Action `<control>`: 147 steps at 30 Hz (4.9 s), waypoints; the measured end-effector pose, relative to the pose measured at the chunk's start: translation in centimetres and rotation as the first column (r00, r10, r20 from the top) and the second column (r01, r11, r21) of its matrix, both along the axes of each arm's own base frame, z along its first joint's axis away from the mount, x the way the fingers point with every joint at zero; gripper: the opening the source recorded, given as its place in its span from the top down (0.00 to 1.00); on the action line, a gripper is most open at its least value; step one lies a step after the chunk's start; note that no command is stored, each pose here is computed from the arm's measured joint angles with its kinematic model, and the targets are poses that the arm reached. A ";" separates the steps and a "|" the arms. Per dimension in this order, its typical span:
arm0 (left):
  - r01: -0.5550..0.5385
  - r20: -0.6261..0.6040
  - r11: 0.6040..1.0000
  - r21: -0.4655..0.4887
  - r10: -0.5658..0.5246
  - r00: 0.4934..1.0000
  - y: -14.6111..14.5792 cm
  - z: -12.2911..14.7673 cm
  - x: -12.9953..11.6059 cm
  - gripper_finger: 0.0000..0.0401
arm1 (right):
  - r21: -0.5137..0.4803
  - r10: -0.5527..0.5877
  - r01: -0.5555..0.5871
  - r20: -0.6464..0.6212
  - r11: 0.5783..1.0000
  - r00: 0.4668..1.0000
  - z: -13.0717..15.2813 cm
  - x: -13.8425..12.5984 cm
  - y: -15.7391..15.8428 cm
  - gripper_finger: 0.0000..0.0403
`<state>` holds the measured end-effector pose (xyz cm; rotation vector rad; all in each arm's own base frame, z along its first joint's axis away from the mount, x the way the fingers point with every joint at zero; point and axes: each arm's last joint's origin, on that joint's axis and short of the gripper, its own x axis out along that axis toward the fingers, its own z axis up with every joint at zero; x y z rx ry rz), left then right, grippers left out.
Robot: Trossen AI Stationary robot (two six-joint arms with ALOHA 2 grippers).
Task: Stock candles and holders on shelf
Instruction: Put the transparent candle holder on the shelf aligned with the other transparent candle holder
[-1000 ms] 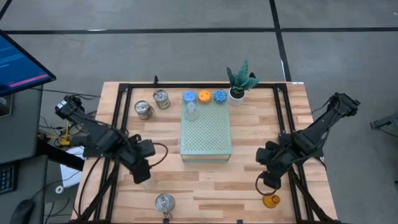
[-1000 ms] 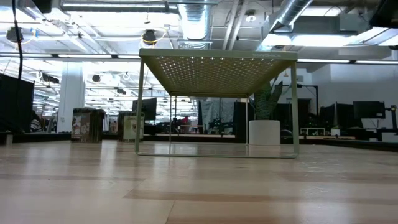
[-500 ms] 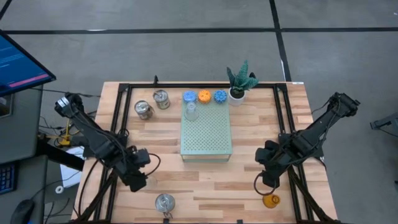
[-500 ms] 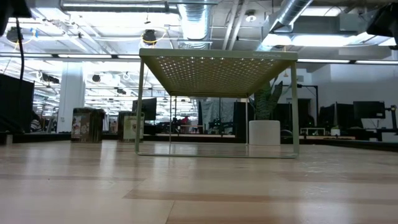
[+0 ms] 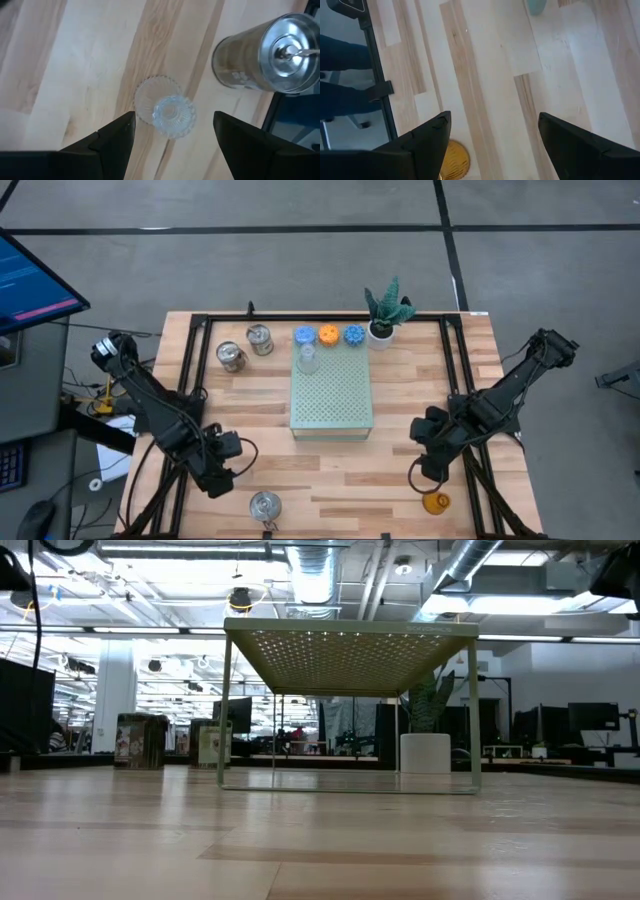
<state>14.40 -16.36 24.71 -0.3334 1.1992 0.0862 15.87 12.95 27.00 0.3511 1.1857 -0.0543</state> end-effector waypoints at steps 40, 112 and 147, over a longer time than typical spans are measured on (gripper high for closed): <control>0.037 0.010 0.999 -0.007 -0.037 0.999 0.2 -4.1 -0.4 0.42 | 0.007 -0.017 0.017 -0.002 1.000 1.000 0.0 0.0 0.0 0.28; -0.226 0.433 0.974 0.012 0.198 0.879 15.8 11.3 18.0 0.58 | -0.029 -0.103 0.104 0.027 0.994 0.994 0.0 1.0 -1.4 0.28; -0.351 0.492 0.935 -0.056 0.332 0.805 22.1 12.6 20.2 0.58 | -0.035 -0.087 0.088 0.029 0.996 0.996 0.0 1.0 -1.4 0.28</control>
